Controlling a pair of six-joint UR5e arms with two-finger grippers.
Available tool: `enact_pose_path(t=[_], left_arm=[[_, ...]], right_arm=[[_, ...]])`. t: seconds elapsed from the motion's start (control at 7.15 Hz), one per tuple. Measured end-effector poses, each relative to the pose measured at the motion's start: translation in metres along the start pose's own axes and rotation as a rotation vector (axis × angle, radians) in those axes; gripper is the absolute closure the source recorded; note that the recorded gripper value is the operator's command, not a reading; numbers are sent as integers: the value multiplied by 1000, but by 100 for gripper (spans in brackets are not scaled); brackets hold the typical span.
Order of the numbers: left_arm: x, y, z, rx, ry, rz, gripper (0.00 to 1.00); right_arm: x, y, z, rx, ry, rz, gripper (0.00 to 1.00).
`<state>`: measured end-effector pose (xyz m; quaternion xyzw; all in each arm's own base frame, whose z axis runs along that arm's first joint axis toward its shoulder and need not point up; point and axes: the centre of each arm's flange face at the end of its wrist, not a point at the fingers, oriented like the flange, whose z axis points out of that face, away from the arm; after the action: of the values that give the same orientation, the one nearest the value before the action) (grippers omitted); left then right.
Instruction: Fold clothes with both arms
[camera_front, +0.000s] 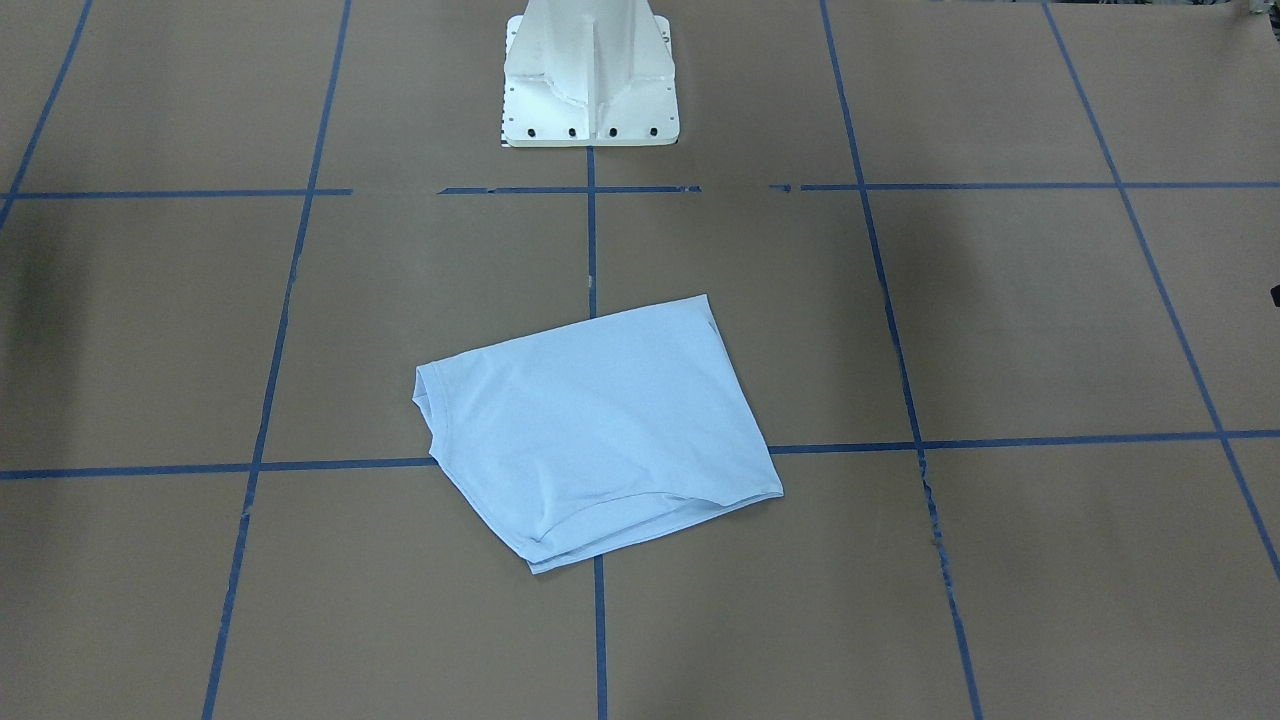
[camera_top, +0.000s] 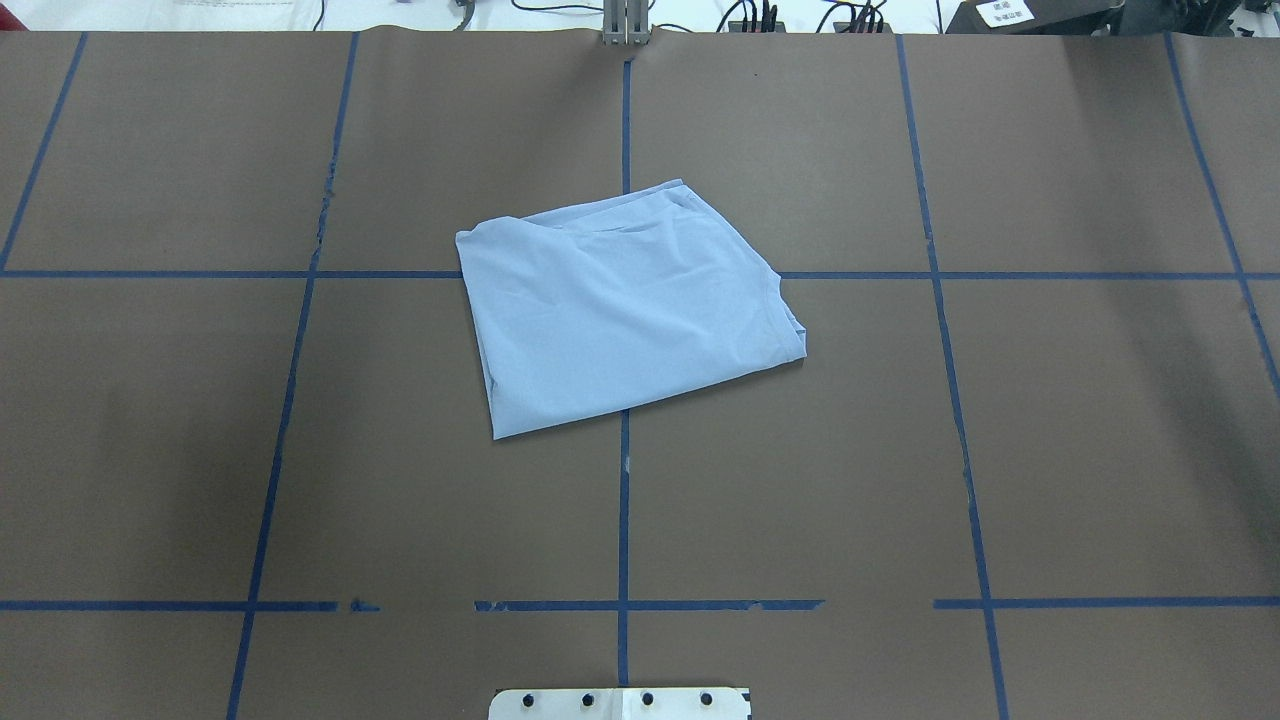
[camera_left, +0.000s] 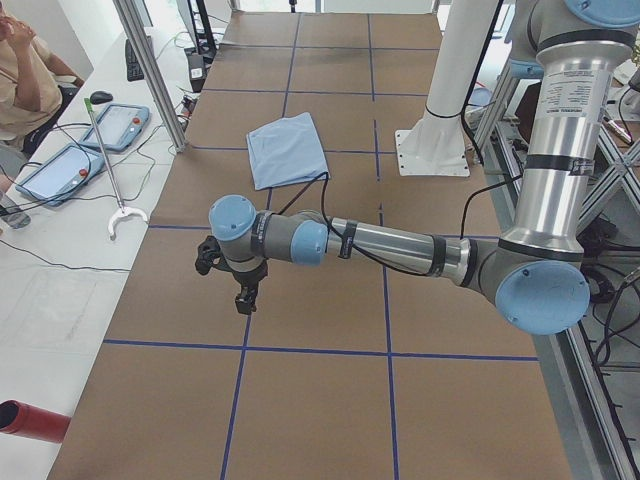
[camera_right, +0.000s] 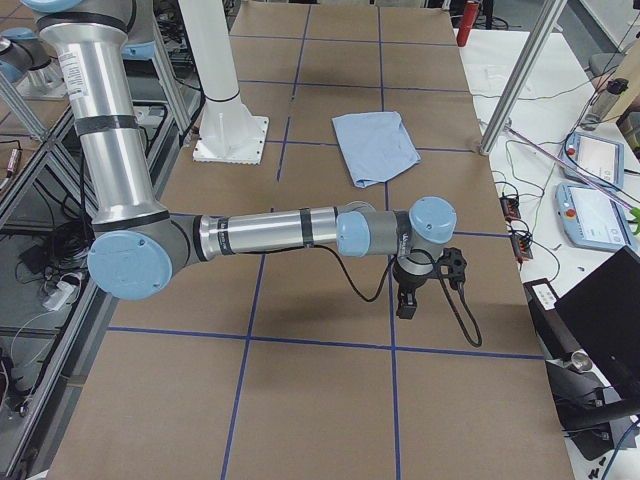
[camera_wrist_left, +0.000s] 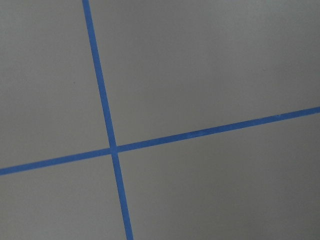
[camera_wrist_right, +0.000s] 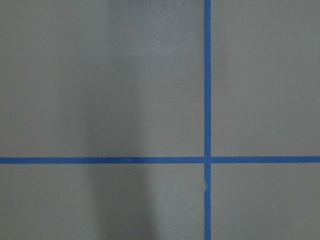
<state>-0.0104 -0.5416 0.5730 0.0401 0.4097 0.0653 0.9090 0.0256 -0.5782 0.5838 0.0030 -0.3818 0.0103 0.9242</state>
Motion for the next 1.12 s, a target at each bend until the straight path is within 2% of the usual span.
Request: enact_pose_path(t=[1.12], left_arm=[[45, -9, -34, 55, -5, 80, 0]], right_arm=[[6, 5, 7, -9, 7, 7, 0]])
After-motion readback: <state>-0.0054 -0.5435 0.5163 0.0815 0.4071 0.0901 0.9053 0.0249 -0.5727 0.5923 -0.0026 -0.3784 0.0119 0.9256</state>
